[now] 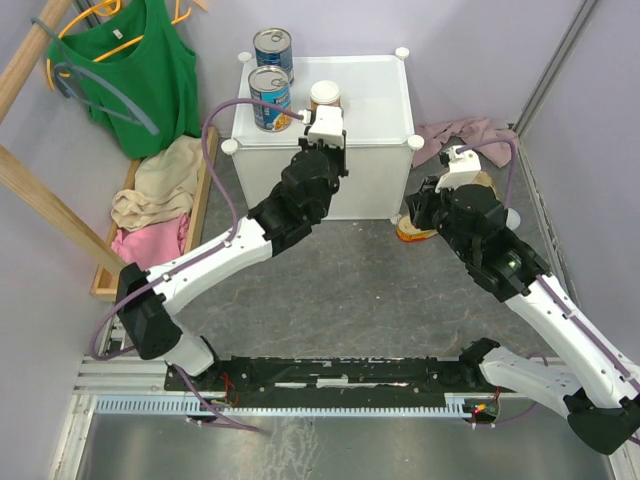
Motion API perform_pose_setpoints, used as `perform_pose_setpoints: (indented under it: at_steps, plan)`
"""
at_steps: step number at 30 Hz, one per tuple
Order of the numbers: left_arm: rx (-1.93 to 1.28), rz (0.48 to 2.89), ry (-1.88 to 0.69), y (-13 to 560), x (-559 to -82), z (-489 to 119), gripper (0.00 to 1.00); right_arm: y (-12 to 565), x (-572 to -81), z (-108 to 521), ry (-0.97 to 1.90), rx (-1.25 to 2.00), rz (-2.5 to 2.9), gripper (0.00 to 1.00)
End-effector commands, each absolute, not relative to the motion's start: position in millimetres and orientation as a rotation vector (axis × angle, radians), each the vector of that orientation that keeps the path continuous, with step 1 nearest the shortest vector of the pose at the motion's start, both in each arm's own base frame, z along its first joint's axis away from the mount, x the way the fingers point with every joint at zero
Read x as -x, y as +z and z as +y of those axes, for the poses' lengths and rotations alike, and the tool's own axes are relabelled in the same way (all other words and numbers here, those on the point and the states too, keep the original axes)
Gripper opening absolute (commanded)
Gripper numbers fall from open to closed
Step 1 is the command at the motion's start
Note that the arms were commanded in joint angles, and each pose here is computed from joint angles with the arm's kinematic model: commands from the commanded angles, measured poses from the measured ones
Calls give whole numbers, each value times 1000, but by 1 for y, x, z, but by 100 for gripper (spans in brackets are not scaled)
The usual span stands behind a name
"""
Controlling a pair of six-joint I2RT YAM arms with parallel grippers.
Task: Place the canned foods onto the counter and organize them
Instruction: Place the canned food on the counter.
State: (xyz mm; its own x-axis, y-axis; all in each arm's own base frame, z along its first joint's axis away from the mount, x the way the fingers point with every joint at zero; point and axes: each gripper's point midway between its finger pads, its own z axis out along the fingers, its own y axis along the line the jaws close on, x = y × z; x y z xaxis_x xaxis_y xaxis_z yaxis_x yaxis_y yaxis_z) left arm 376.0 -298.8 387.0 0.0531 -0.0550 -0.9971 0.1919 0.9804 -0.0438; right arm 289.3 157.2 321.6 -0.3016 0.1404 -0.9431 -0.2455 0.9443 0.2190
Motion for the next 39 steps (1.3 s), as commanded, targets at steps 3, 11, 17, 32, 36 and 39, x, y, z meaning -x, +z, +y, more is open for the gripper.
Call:
perform_pose_setpoints:
  at_steps: [3, 11, 17, 32, 36, 39]
  plan:
    - [-113, 1471, -233, 407, -407, -298, 31, 335, -289, 160, 423, 47, 1777, 29]
    - [-133, 1500, -254, 396, -436, -303, 28, 330, -293, 167, 445, 58, 1780, 29]
    - [-110, 1508, -259, 394, -454, -300, 28, 326, -294, 170, 448, 69, 1784, 29]
    - [-94, 1527, -246, 384, -479, -294, 27, 320, -299, 176, 461, 86, 1789, 30]
    - [-91, 1527, -242, 384, -484, -292, 27, 319, -301, 178, 459, 90, 1791, 30]
    - [-87, 1524, -240, 385, -488, -290, 27, 319, -302, 179, 458, 92, 1792, 30]
